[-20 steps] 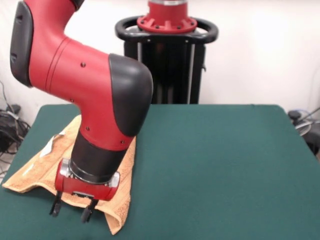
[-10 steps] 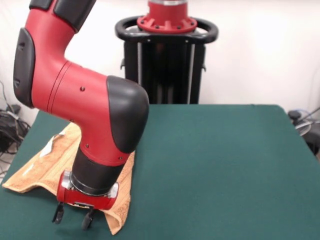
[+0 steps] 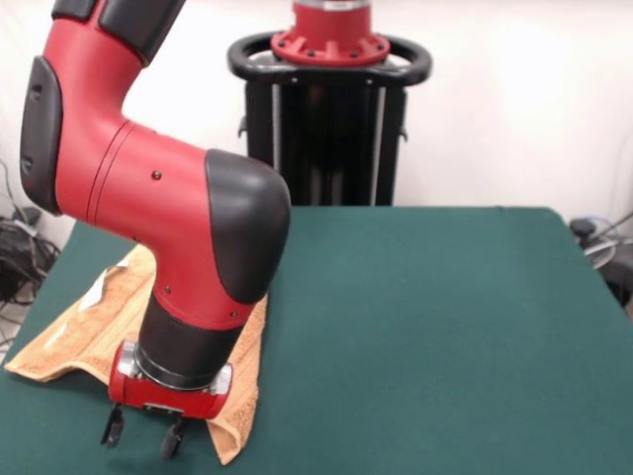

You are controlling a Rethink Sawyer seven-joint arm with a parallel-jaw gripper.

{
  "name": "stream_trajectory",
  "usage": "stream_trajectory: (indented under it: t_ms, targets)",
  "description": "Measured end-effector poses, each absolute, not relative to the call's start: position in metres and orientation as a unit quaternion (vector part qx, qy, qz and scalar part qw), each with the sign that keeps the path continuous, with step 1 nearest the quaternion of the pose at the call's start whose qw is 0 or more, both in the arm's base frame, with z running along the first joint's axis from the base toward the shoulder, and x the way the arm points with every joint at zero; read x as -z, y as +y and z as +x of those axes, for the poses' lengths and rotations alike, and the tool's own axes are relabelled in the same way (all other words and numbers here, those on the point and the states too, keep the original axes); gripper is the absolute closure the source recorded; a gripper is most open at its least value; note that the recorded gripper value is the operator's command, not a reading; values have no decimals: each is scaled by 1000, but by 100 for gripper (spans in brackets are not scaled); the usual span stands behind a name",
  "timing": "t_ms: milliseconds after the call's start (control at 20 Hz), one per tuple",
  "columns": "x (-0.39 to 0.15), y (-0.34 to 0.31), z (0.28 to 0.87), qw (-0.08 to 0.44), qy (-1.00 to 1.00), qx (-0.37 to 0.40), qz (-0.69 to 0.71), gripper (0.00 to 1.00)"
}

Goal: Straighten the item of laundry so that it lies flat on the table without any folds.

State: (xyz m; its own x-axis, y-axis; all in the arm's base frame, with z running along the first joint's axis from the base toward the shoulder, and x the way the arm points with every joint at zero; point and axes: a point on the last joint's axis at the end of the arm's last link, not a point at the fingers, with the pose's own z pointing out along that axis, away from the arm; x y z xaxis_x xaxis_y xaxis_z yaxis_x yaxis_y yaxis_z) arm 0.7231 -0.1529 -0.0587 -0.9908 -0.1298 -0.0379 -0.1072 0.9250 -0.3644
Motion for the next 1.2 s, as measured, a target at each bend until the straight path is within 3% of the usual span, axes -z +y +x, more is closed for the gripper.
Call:
stream_trajectory:
  t_ms: [650,850,900,1100,1200]
  targets:
    - [24,-150,733,38,986,159,-39,0]
    - [0,-148,717,-18,989,147,-25,0]
    - [-15,-145,705,-60,989,135,-17,0]
    - [-47,-137,685,-147,984,99,-11,0]
    - [-55,-134,681,-167,982,89,-15,0]
